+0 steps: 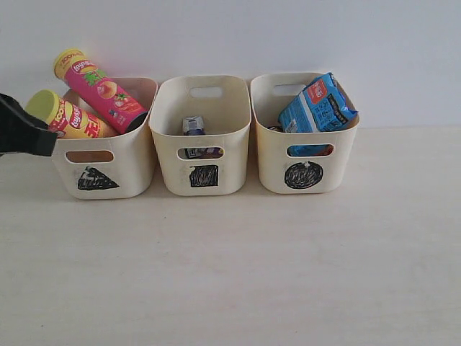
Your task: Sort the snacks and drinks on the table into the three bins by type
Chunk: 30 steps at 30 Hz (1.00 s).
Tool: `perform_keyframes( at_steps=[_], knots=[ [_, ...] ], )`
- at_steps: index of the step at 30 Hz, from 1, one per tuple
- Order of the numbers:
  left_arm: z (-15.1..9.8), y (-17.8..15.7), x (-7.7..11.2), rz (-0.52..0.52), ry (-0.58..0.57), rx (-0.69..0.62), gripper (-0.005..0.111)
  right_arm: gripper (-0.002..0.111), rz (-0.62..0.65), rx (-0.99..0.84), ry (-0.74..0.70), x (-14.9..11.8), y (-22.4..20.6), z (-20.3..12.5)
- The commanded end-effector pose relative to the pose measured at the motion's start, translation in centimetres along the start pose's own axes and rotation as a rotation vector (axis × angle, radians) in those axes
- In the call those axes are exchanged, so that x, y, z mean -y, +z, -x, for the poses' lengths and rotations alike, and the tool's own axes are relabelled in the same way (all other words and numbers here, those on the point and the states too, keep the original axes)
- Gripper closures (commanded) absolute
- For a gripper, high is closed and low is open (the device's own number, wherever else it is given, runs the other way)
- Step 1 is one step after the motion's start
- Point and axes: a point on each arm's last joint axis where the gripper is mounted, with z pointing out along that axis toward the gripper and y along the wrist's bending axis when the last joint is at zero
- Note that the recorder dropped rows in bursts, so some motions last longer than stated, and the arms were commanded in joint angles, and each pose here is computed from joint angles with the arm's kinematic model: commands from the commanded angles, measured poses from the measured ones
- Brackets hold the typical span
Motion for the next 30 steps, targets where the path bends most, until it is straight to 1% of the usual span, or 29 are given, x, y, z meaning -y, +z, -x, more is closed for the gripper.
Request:
perform_keyframes(
  at_steps=[1, 6, 10, 13, 23, 30],
  knots=[
    [-0.8, -2.3, 0.0, -0.005, -0.032, 0.09, 0.102, 0.108, 0.001, 0.012, 0.0, 0.0, 0.0, 0.1],
    [-2.3, -4.3, 0.1, -0.016, -0.069, 0.093, 0.102, 0.108, 0.001, 0.012, 0.0, 0.0, 0.0, 0.1],
    [-3.4, -4.9, 0.2, -0.02, -0.08, 0.137, 0.102, 0.108, 0.001, 0.012, 0.0, 0.0, 0.0, 0.1],
    [-4.3, -5.2, 0.3, -0.022, -0.08, 0.202, 0.102, 0.108, 0.001, 0.012, 0.0, 0.0, 0.0, 0.1],
    [-8.2, -5.8, 0.8, -0.029, -0.079, 0.404, 0.102, 0.108, 0.001, 0.012, 0.0, 0.0, 0.0, 0.1],
    [-11.1, -6.1, 1.1, -0.03, -0.079, 0.42, 0.102, 0.108, 0.001, 0.012, 0.0, 0.0, 0.0, 0.1]
  ],
)
